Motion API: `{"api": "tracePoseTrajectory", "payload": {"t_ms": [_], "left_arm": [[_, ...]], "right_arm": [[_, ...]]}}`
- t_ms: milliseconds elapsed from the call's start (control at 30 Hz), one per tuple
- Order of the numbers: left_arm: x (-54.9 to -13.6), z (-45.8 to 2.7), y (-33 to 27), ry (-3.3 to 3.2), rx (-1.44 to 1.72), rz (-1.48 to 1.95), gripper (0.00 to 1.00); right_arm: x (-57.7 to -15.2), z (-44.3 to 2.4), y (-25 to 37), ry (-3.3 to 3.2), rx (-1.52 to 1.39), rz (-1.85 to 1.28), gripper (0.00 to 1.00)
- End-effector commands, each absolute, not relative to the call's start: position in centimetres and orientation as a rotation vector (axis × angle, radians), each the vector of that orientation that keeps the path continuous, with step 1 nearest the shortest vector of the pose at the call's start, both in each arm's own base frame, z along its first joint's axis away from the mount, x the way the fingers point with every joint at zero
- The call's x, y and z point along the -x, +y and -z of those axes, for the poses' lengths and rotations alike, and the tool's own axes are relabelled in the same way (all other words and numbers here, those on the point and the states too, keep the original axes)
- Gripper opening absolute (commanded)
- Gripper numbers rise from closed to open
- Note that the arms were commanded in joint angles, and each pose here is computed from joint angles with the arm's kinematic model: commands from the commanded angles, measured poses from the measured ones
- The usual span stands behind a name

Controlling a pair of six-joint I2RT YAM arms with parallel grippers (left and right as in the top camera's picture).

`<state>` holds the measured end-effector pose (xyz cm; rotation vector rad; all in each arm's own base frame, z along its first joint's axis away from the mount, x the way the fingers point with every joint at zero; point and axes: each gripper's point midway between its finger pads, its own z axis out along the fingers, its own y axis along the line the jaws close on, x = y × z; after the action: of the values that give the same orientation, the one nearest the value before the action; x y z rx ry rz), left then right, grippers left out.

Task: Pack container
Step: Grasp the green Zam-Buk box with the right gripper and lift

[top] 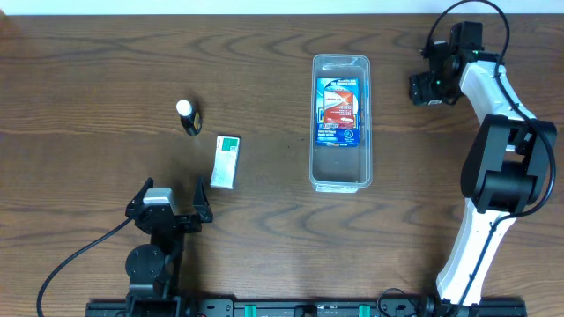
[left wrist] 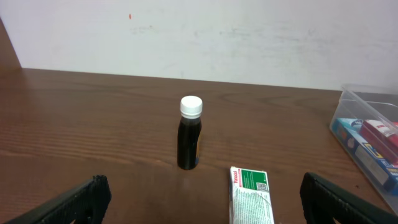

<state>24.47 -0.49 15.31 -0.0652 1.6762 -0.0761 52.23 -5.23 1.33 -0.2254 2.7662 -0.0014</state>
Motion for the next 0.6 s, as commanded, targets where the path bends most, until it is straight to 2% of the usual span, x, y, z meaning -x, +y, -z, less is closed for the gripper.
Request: {"api": "tracePoseTrajectory", "payload": {"t_ms": [0, 233, 400, 567], "left_arm": [[-24.39, -13.64, -0.17, 1.725, 0.073, 0.055, 0.98], [-24.39, -13.63, -0.16, 1.726, 0.073, 0.055, 0.98], [-24.39, -13.64, -0.16, 1.725, 0.073, 0.055, 0.98], [-24.39, -13.64, -0.17, 1.725, 0.073, 0.055, 0.98]], "right_arm": [[-51.55, 0.08, -5.27, 2.794, 0.207, -0.017, 0.83], [-51.63, 0.16, -5.46, 2.789, 0.202, -0.015, 0.83], [-51.77, 0.32, -5.49, 2.786, 0.201, -0.015, 0.72], [-51.76, 0.44, -5.48, 2.787, 0.201, -0.015, 0.67]]}}
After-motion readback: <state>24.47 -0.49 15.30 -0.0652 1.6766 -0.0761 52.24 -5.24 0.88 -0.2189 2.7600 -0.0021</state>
